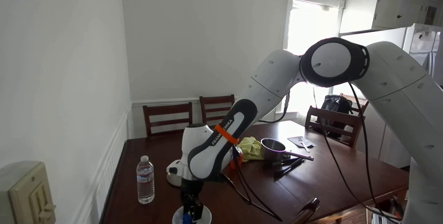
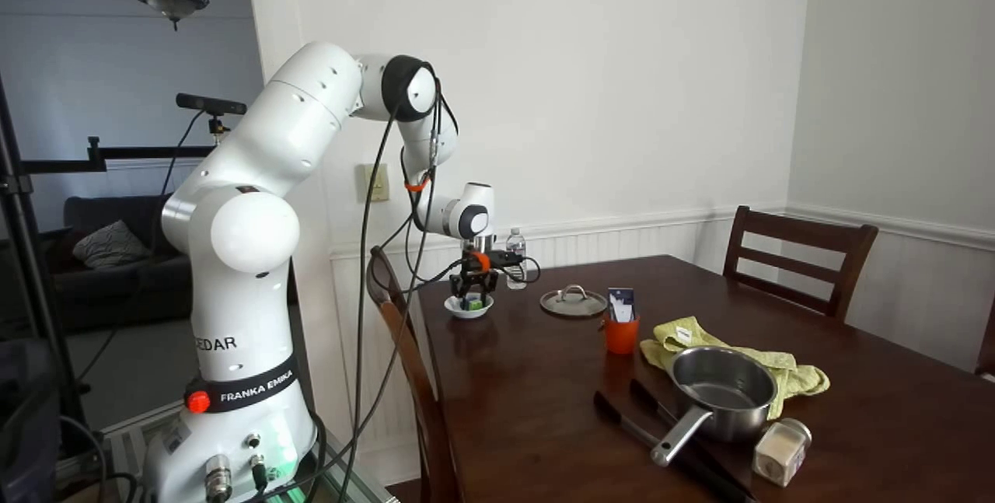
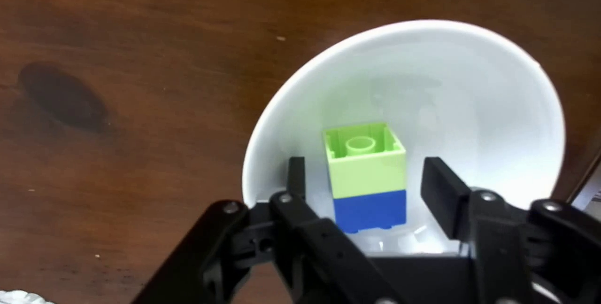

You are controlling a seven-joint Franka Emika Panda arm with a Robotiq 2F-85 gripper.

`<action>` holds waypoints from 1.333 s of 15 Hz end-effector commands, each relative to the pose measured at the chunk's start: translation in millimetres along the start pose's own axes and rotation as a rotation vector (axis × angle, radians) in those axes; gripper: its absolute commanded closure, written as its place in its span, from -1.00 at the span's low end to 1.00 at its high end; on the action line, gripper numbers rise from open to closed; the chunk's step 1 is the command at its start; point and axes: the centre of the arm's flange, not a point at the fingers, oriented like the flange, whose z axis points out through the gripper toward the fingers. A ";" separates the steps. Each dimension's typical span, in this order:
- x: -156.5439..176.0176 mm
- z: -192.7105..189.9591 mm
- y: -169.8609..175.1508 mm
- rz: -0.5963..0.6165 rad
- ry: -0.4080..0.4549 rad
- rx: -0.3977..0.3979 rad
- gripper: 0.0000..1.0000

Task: Remove the blue and light green block at the same time from the white bowl and put them in the pot

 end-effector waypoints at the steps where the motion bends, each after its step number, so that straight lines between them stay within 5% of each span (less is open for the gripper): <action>1: 12.7 0.9 1.2 -0.022 -0.019 -0.029 0.32; 4: 20.8 -22.1 -19.6 -0.061 -0.018 -0.060 0.72; 9: -10.1 -100.8 -30.1 0.062 0.008 -0.259 0.78; 15: -143.3 -149.7 3.3 0.390 0.106 -0.365 0.78; 16: -101.3 -139.7 18.0 0.306 0.071 -0.347 0.28; 18: -136.7 -143.3 19.7 0.367 0.076 -0.364 0.28; 19: -141.9 -142.7 18.2 0.375 0.076 -0.365 0.78; 20: -137.4 -136.5 27.3 0.425 0.098 -0.356 0.78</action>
